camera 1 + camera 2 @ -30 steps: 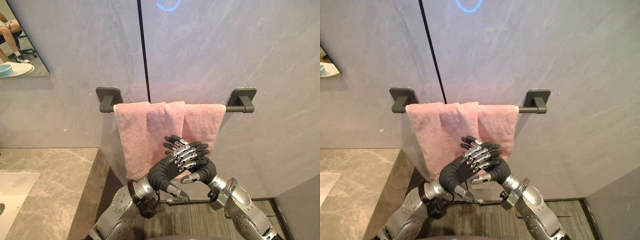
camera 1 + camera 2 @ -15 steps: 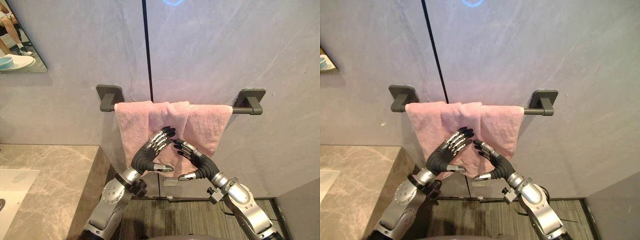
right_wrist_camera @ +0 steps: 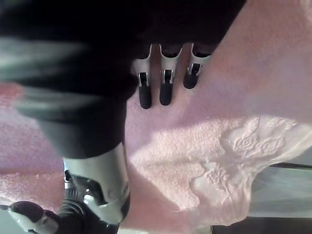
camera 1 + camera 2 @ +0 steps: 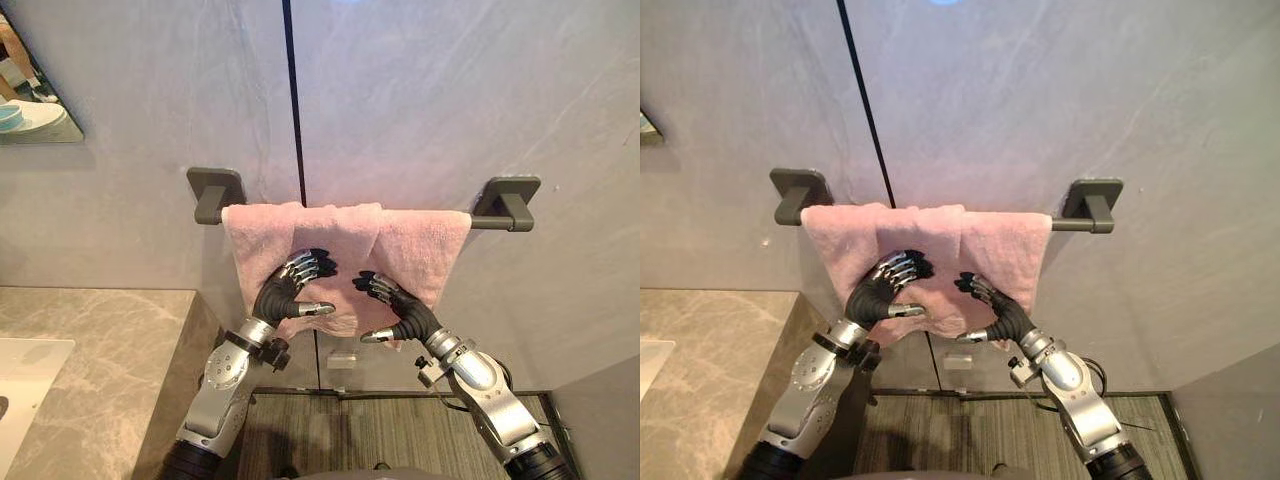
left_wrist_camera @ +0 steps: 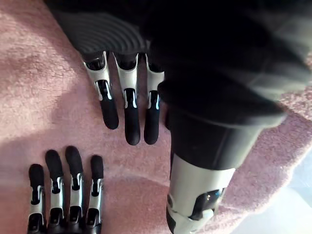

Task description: Organize washtable

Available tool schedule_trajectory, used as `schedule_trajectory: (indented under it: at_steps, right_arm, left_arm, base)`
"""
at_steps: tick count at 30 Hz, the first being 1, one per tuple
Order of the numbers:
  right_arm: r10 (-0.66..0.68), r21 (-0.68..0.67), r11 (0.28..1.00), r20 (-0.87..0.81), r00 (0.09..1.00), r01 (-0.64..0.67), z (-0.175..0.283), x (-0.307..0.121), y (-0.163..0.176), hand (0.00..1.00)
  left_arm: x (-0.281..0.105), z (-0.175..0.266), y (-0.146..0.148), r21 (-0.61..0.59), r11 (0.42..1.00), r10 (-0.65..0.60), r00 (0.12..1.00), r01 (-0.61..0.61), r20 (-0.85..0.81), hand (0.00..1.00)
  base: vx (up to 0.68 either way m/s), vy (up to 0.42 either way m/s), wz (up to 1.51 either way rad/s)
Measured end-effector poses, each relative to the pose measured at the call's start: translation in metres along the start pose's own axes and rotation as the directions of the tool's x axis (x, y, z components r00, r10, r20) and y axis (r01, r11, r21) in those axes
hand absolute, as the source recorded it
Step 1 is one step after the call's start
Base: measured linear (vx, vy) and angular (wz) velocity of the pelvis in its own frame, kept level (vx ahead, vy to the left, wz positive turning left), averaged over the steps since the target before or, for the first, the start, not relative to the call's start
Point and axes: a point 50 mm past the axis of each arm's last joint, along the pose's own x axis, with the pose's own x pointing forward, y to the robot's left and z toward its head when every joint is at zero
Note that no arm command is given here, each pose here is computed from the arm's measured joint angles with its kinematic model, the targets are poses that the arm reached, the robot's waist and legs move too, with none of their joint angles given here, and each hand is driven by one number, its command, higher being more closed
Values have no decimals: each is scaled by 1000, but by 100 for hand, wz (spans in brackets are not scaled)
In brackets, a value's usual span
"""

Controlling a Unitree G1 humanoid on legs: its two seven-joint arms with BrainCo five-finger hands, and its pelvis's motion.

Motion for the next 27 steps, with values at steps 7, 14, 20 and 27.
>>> schedule_trajectory:
  at_steps: [7, 14, 20, 27]
  right_arm:
    - [-73, -10, 997, 7, 997, 74, 1, 2, -13, 0]
    - [-180, -6, 984, 22, 983, 181, 4, -3, -32, 0]
    - [-252, -5, 968, 32, 967, 252, 5, -6, -40, 0]
    - [-325, 11, 946, 28, 945, 325, 2, -15, -50, 0]
  left_arm:
    - [-2, -2, 9, 8, 999, 48, 999, -48, -12, 0]
    - [-7, 7, 30, 35, 989, 139, 990, -140, 25, 0]
    - [-10, 11, 39, 30, 980, 194, 980, -195, 51, 0]
    - [-21, 15, 44, 28, 971, 237, 969, -239, 65, 0]
  base:
    - [-11, -13, 2]
    - [-45, -20, 6]
    - [-43, -12, 1]
    - [0, 0, 0]
